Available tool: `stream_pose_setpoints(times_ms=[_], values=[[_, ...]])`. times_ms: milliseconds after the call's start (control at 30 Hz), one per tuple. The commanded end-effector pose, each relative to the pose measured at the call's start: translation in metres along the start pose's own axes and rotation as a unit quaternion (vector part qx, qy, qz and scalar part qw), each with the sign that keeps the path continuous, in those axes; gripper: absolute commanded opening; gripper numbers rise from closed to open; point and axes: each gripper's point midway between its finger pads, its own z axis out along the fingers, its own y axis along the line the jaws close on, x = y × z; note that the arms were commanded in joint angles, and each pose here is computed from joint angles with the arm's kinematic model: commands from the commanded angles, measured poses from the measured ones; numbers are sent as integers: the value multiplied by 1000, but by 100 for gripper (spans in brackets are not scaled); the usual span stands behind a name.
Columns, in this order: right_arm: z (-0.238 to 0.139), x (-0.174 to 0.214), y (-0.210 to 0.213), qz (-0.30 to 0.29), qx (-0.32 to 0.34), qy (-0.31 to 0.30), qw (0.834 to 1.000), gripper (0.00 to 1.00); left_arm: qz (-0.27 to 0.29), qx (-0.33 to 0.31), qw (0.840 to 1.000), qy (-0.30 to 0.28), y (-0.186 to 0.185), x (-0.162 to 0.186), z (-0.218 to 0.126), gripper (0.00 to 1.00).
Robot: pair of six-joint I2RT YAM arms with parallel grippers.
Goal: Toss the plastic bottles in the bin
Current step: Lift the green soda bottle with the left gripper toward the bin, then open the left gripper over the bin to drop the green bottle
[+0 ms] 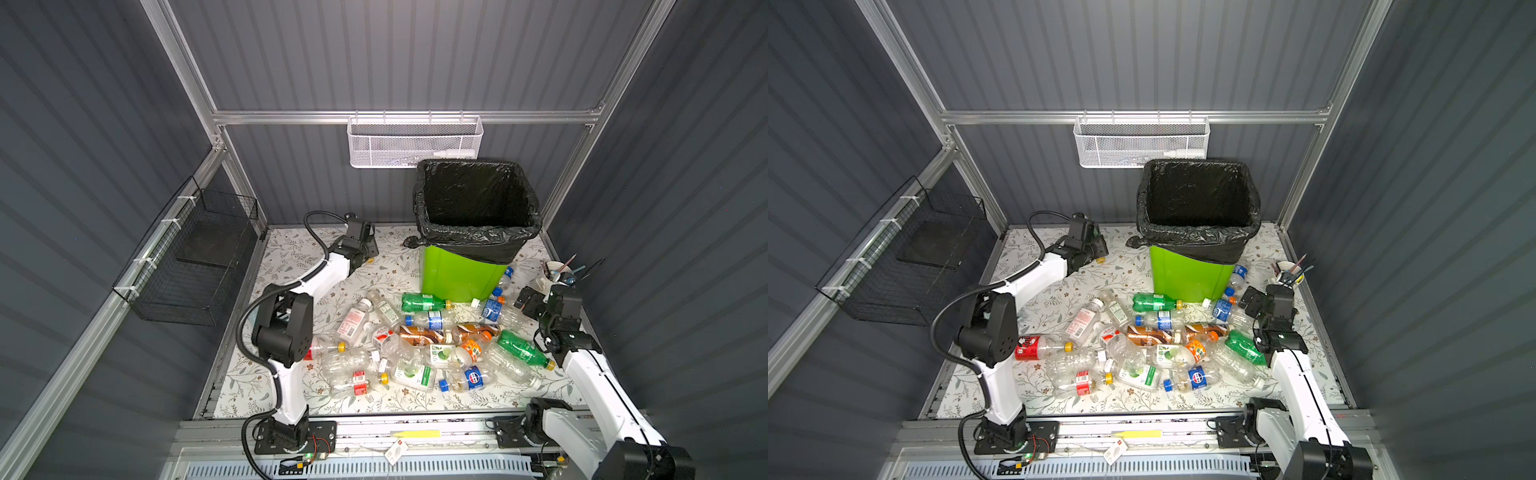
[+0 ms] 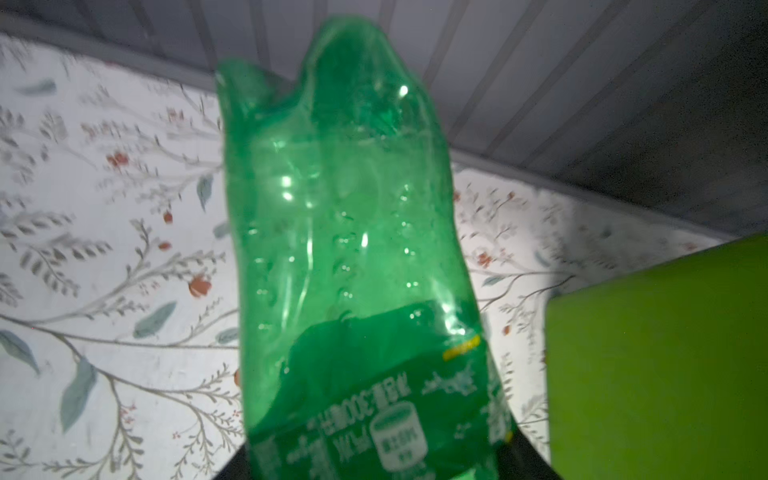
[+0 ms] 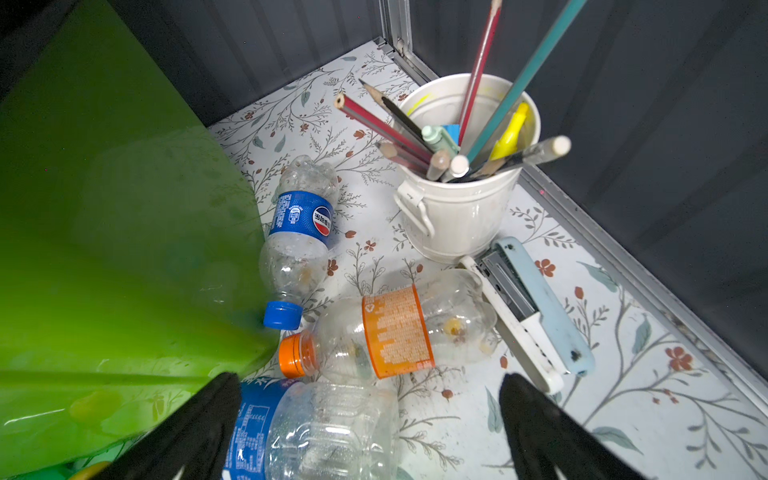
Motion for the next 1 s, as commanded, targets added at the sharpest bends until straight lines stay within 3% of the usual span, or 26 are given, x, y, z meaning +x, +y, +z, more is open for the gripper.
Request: stream_pose_setpoints(times_ms=[0,133,233,367,467,567,633,700,767,867,967], values=[[-3,-7,-2,6,5,-11,1000,99,25,22,993,-113,-12,-68,-53,46],[-5,-13,-1,3,4,-20,1000,99,41,40,970,-235,-20,-136,-134,46],[-6,-18,1,4,0,-25,1000,99,55,69,942,-325,-31,-184,-203,45],[-8,-23,3,12,-6,-32,999,99,70,141,889,-431,-54,-230,-292,45],[-11,-26,4,20,-9,-38,999,99,65,216,851,-475,-76,-247,-335,47],[-14,-25,5,25,-13,-41,999,99,70,301,836,-454,-115,-248,-337,44],[-15,-25,5,27,-16,-42,999,99,92,350,845,-394,-156,-233,-306,43],[-17,-25,7,28,-22,-40,999,99,129,410,850,-303,-215,-196,-270,43],[-19,-25,8,24,-24,-39,999,99,193,449,845,-218,-269,-147,-249,46],[-24,-28,7,15,-21,-41,999,99,281,434,842,-155,-306,-103,-239,66],[-29,-30,5,12,-18,-47,999,99,270,392,859,-190,-293,-126,-253,99]])
